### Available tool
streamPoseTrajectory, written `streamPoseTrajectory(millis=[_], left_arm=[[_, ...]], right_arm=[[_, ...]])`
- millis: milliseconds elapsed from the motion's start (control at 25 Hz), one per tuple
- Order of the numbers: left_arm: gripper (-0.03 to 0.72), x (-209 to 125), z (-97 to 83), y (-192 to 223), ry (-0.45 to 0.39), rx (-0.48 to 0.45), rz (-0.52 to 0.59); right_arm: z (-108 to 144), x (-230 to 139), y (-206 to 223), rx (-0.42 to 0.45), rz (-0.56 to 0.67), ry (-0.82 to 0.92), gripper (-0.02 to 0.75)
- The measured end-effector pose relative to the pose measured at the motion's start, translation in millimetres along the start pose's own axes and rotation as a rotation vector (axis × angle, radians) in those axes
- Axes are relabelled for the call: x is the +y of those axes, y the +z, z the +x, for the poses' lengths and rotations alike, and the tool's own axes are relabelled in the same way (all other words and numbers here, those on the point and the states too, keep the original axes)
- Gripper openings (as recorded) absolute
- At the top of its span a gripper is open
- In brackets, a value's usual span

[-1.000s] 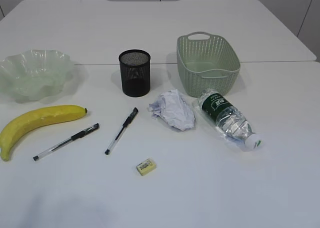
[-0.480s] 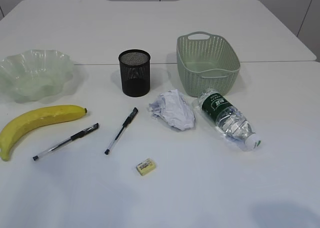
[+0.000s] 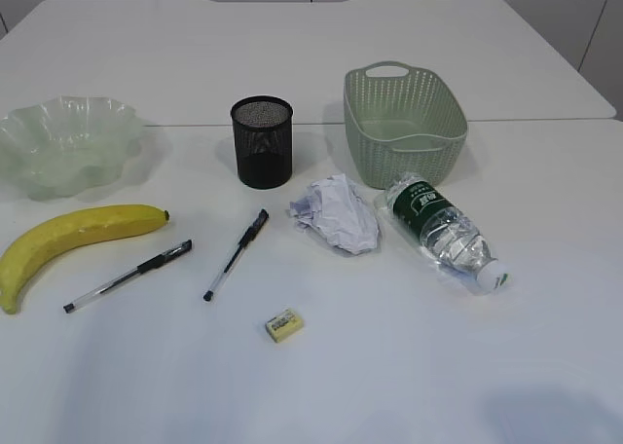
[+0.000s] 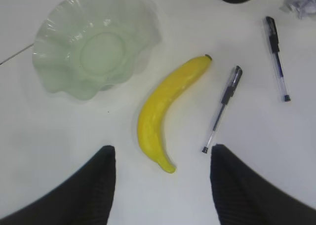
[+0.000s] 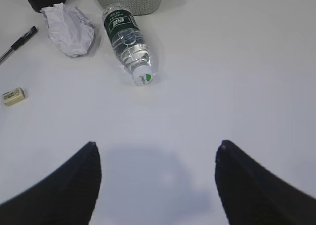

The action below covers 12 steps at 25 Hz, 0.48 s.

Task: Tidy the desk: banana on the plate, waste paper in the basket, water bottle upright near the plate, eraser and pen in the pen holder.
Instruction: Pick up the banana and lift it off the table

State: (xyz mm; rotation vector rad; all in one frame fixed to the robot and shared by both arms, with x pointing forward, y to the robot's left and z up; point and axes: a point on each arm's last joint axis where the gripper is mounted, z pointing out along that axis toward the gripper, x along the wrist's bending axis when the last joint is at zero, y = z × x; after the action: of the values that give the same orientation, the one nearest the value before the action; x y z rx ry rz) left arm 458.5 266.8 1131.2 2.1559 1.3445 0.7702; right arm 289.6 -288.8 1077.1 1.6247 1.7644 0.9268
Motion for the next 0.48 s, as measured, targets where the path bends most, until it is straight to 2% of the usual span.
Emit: streamPoseTrajectory(millis=[240, 480], left_arm=[[0.432, 23.1, -10.9, 47.0, 0.141, -0.095, 0.147], [0.428, 34.3, -19.7, 97.5, 0.182, -0.217, 0.280]], right_arm=[[0.0, 0.1, 0.6, 0.000, 0.005, -0.010, 0.536], [1.3, -1.3, 0.5, 0.015, 0.020, -0.006, 0.536]])
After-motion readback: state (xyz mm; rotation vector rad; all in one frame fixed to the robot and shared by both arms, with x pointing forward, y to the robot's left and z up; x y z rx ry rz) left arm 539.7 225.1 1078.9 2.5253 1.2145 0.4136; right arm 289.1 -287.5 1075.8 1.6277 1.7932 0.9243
